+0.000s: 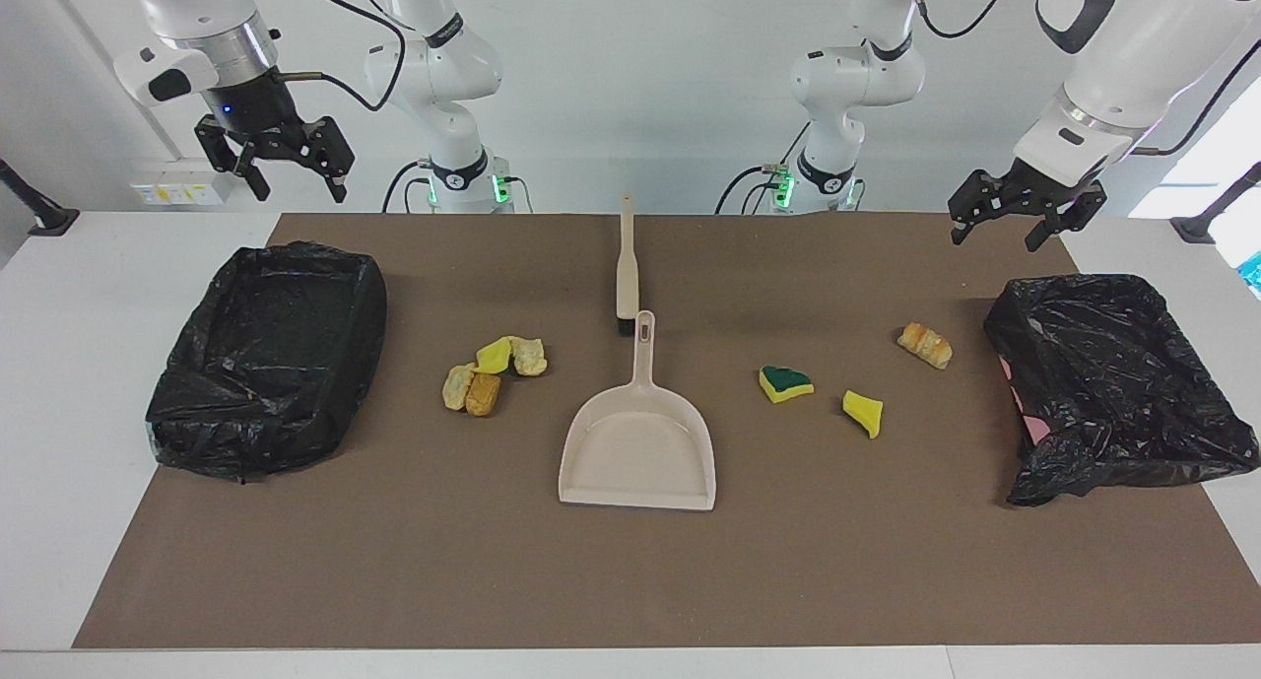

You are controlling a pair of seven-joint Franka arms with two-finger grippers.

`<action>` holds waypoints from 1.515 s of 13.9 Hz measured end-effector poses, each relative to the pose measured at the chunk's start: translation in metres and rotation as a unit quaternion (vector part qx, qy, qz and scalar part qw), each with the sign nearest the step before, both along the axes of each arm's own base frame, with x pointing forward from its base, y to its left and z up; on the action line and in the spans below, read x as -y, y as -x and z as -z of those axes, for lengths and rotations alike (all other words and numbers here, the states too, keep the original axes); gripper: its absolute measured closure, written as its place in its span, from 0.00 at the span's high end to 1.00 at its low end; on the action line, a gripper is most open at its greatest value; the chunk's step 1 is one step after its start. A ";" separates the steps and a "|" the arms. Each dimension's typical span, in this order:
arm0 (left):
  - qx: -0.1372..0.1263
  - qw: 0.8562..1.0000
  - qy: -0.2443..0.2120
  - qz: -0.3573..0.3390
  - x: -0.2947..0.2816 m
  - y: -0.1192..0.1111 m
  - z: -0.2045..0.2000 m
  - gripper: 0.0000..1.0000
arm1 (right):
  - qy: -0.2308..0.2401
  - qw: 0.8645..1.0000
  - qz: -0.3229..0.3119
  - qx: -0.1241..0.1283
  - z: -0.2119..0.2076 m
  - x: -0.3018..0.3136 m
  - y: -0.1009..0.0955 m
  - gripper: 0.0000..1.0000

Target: Sweep and dump trash in bin

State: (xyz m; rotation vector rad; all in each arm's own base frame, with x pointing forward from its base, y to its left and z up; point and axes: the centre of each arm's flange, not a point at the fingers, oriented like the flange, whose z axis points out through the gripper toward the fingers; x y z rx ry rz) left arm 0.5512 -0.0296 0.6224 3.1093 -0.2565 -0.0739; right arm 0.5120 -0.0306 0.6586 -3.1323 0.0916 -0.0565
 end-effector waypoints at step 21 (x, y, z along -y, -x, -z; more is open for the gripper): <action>-0.001 1.000 0.000 -0.005 -0.005 0.000 0.001 1.00 | -0.001 1.000 -0.004 0.000 0.000 -0.005 0.000 1.00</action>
